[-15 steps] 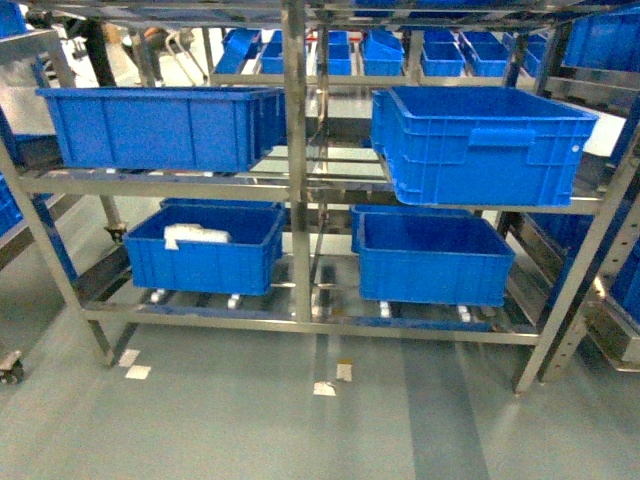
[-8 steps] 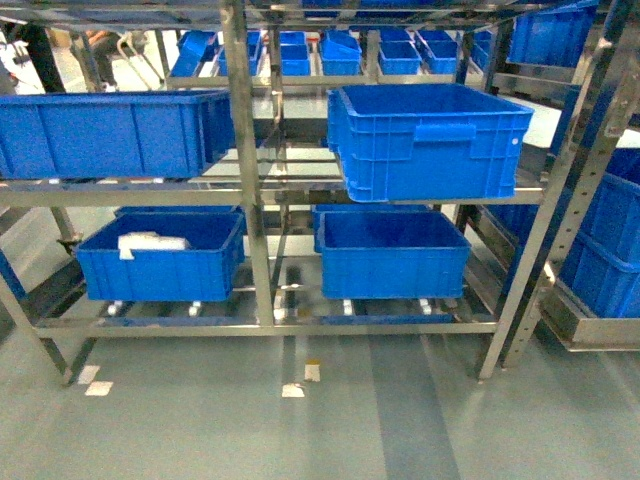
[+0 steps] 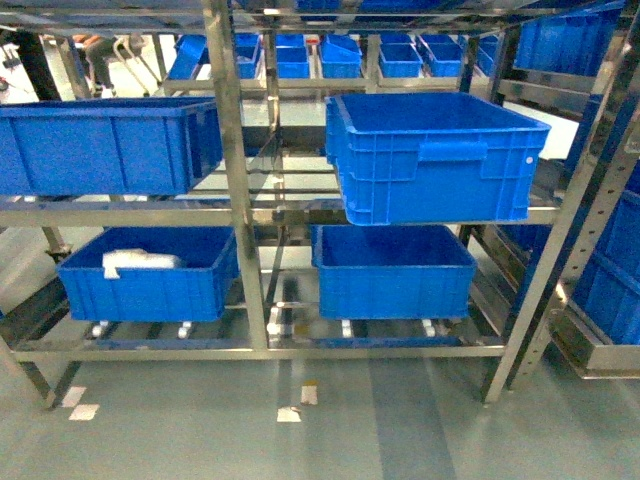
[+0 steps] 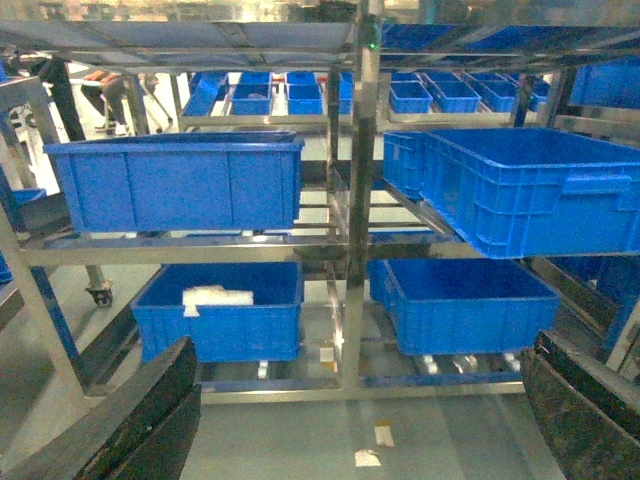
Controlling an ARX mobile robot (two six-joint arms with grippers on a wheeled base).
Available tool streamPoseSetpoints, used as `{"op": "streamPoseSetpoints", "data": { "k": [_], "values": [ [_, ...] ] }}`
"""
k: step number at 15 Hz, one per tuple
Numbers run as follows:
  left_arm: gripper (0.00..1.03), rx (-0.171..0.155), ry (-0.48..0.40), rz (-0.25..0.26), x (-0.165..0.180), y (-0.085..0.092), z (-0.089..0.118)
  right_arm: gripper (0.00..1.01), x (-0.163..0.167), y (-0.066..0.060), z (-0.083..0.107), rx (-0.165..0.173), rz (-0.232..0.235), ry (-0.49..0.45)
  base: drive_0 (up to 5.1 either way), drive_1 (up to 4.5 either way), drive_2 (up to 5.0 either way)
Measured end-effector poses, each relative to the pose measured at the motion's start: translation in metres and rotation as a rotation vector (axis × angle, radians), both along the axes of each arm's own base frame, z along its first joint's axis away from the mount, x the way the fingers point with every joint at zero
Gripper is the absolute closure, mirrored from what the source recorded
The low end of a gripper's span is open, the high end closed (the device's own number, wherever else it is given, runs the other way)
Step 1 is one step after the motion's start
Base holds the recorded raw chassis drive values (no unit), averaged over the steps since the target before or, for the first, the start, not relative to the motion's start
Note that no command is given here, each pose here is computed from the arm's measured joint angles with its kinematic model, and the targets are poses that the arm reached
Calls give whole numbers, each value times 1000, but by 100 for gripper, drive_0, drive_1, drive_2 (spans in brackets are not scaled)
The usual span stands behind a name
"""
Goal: Pick red block from blue box to shelf
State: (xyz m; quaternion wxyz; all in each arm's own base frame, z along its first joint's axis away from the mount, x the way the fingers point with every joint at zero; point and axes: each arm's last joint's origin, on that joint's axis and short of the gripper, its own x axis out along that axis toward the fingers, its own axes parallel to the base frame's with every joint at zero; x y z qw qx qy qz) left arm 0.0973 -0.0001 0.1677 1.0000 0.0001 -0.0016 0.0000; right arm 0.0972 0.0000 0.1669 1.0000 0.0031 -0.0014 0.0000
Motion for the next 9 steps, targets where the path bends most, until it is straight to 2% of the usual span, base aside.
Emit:
{"op": "streamPoseSetpoints", "data": {
  "k": [6, 9],
  "values": [
    [5, 0, -1, 0, 0, 0, 0, 72, 0, 0, 0, 0, 0, -2, 0, 0, 0],
    [5, 0, 2, 0, 0, 0, 0, 72, 0, 0, 0, 0, 0, 2, 96, 530, -337]
  ]
}}
